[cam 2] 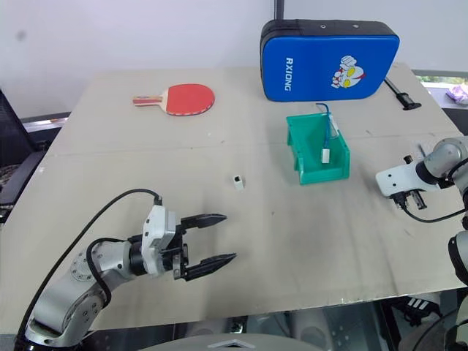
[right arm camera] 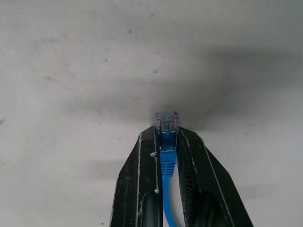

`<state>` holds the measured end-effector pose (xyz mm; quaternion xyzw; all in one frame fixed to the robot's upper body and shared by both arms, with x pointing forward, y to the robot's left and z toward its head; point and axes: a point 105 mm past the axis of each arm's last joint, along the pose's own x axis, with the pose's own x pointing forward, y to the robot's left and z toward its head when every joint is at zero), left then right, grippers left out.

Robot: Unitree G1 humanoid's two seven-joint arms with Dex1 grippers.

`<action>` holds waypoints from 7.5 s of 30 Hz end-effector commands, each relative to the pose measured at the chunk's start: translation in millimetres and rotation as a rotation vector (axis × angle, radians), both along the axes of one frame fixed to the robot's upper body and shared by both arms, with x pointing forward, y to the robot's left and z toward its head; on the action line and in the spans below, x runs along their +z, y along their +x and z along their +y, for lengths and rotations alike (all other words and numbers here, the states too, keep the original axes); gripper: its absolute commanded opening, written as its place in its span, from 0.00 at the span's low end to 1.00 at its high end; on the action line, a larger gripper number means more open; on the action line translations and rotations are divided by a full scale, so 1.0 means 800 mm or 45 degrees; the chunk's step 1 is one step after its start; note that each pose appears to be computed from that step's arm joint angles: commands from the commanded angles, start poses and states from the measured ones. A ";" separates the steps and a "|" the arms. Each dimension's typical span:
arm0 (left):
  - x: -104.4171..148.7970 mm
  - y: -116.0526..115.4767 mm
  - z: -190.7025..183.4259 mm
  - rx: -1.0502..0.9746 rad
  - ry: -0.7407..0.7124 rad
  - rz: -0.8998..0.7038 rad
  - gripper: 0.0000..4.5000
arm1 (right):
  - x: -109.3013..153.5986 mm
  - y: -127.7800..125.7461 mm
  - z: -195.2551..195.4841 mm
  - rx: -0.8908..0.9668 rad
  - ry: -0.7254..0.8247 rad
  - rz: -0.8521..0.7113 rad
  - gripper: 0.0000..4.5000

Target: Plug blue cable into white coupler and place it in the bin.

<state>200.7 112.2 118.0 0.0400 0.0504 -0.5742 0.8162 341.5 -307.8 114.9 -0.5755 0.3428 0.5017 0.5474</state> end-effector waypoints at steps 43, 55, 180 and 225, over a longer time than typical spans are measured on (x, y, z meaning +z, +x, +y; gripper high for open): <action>-0.050 0.106 -0.083 -0.346 0.474 -0.208 0.81 | 0.013 -0.199 0.191 -0.572 1.185 -0.206 0.77; -0.052 0.104 -0.089 -0.467 0.462 -0.228 0.01 | -0.010 -0.213 0.198 -0.869 1.297 -0.141 0.77; -0.035 0.136 -0.083 -0.505 0.385 -0.315 0.12 | -0.040 -0.080 0.300 -0.248 1.147 0.222 0.00; 0.054 0.063 -0.010 0.163 -0.213 -0.106 1.00 | 0.147 0.075 0.143 -1.004 1.571 -0.228 0.94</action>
